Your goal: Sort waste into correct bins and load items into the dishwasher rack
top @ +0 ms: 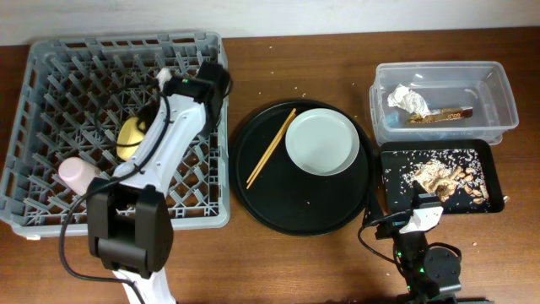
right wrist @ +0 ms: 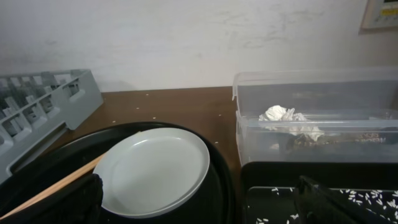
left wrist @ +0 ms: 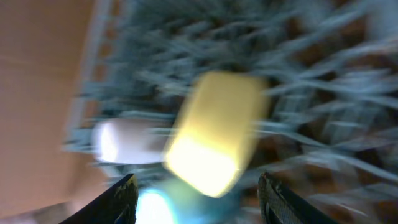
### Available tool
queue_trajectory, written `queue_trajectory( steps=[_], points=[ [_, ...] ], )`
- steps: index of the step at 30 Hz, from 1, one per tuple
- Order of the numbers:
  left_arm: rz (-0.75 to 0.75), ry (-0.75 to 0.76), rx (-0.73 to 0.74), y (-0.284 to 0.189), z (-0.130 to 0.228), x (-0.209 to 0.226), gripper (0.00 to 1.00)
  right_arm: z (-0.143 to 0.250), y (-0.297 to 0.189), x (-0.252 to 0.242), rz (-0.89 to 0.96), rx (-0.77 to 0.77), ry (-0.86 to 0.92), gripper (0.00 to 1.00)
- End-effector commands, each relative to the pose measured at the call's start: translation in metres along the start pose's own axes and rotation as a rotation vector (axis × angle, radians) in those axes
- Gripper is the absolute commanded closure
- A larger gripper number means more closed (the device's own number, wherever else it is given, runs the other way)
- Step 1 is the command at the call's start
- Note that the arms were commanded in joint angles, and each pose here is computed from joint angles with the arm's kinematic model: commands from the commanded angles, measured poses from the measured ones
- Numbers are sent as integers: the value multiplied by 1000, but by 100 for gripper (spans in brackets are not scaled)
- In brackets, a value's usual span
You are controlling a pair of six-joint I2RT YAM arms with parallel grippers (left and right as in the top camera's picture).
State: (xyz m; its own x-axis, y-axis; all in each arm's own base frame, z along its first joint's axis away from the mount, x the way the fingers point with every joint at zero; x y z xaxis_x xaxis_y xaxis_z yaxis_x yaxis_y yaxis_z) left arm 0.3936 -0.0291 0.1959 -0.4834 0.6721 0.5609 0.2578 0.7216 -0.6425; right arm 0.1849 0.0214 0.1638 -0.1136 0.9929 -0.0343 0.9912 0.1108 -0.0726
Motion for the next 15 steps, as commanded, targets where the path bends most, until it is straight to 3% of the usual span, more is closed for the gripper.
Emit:
queue_trajectory(
  steps=[1,2,3,5,7,8,11,15],
  points=[
    [656,2,152,-73,-2,-61,39,3,0,0,2,3,7,2],
    [842,100,126,-93,1,-90,41,3,0,0,2,3,7,2],
    [915,224,64,-104,7,-114,41,3,0,0,2,3,7,1],
    [916,450,13,-96,29,-153,48,3,0,0,2,3,7,2],
    [886,501,51,-73,45,-180,63,3,0,0,2,3,7,2],
    [877,511,69,-62,52,-193,66,3,0,0,2,3,7,2],
    [921,552,156,-44,77,-220,66,3,0,0,2,3,7,2],
    [915,566,184,-43,82,-218,66,3,0,0,2,3,7,2]
  ],
)
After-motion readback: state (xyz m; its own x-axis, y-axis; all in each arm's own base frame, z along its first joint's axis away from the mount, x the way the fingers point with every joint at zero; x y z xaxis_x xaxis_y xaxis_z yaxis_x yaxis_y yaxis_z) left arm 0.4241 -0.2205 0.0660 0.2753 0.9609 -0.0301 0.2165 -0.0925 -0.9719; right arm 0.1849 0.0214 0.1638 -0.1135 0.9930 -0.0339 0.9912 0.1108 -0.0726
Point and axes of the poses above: each gripper's point midway between its finger pads, its own y axis out along the fingers, its own x axis along the line the jaws close on, z = x × y, the point moved 6 cm from there along -y, back along the fingers, and after that the axes turned 8 degrees about -y, right-handed, at the moved point
